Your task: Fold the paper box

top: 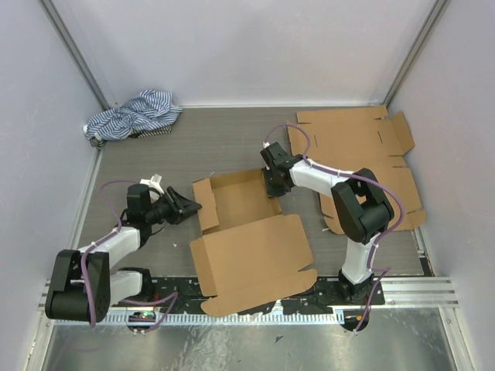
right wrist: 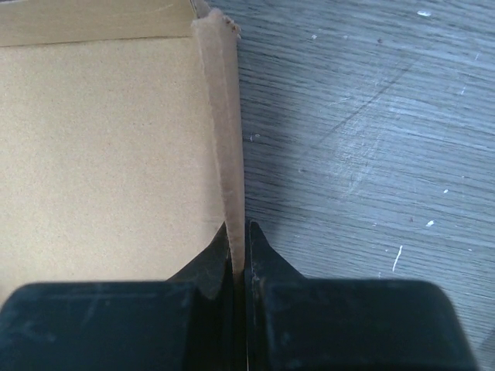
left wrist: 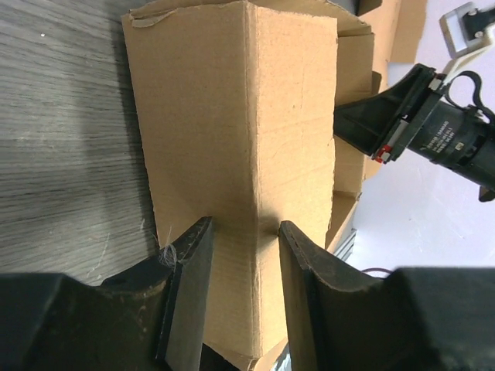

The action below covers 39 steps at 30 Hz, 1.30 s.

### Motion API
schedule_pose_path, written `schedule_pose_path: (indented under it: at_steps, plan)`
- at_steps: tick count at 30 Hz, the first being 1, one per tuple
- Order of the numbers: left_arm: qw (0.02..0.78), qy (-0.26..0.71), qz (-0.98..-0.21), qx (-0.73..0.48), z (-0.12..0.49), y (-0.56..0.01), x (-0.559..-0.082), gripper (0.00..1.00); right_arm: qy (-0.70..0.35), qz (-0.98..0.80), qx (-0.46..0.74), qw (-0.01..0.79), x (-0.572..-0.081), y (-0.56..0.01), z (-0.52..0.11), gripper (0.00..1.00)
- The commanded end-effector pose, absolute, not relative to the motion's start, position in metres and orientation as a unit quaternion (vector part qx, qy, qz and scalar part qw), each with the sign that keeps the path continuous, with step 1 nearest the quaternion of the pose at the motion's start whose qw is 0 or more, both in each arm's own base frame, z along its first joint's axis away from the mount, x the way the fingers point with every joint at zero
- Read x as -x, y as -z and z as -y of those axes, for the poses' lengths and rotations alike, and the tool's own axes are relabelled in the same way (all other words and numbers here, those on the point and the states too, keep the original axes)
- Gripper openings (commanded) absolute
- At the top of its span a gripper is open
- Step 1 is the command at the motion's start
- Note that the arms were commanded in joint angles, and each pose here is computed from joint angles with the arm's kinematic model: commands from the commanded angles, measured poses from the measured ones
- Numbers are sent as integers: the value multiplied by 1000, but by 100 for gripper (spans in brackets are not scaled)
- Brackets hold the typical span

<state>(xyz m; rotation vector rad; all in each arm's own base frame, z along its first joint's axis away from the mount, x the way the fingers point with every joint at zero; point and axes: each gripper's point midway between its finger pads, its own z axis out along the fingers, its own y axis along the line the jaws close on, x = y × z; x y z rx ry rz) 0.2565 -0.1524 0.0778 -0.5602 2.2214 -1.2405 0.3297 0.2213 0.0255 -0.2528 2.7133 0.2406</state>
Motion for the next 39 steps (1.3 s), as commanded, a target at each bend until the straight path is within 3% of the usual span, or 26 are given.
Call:
schedule_pose_path:
  at_steps: [1,9,39]
  plan:
    - [275,447,-832,178,156,-81,-266,45,-88,-969,86,214,-332,-35,-228,1]
    - [261,339,-892,149,145,-73,-262,45,-72,-970,80,219,-335,-33,-223,1]
    - [180,143,-971,59,154,-58,-241,49,-41,-971,75,223,-337,-31,-215,1]
